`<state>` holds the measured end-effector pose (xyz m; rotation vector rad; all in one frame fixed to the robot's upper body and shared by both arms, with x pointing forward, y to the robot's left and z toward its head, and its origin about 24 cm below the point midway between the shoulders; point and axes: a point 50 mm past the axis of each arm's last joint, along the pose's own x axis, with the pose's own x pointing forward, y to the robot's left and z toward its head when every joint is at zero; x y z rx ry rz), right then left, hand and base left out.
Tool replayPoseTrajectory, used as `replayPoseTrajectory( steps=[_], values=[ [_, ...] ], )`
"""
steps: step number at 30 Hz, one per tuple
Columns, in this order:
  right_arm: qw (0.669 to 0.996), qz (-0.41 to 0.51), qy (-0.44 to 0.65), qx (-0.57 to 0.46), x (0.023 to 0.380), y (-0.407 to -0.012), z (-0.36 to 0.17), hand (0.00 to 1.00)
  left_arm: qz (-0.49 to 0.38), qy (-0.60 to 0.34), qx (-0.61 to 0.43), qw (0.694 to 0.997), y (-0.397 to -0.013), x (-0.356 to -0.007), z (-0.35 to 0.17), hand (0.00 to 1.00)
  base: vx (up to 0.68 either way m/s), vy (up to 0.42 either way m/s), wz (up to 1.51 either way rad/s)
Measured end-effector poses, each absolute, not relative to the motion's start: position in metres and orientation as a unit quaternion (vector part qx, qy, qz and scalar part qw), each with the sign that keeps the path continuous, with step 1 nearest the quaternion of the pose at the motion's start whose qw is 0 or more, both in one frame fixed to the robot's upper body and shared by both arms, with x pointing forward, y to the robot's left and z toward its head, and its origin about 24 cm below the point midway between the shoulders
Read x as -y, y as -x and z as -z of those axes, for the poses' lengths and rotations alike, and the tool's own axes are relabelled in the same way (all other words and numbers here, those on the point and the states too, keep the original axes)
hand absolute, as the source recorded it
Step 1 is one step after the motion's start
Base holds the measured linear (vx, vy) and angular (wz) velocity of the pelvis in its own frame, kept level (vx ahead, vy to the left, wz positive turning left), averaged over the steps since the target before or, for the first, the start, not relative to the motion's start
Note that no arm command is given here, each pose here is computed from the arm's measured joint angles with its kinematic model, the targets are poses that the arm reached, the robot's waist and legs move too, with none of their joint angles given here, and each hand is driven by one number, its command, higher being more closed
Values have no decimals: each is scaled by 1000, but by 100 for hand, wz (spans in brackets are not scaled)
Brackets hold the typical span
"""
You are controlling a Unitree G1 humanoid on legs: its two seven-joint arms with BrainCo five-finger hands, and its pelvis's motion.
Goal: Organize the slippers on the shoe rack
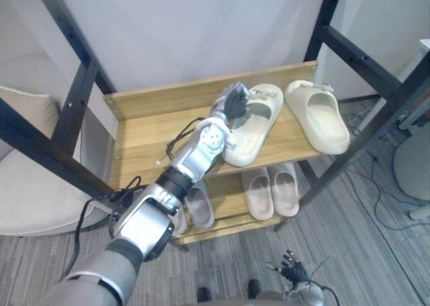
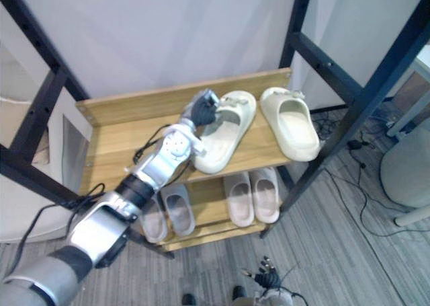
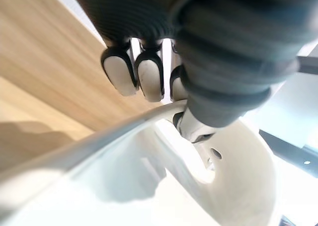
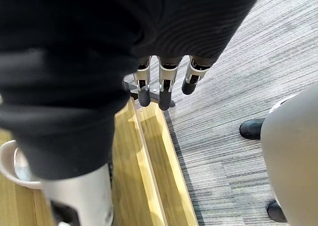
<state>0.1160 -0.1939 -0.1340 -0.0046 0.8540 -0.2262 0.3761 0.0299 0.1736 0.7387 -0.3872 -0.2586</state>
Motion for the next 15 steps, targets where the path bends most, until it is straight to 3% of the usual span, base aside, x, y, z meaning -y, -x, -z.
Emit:
replayPoseTrajectory(
  steps=[8, 9, 15],
  values=[
    [904, 116, -2, -412, 195, -116, 133, 0, 111, -338, 165, 920, -381, -32, -169, 100, 1, 1, -5],
    [904, 117, -2, -412, 196, -116, 133, 0, 109, -337, 160, 921, -382, -34, -169, 0, 0, 0, 0],
    [904, 120, -1, -411, 196, -116, 133, 0, 103, -317, 160, 929, -383, -32, -174, 0, 0, 0, 0]
  ],
)
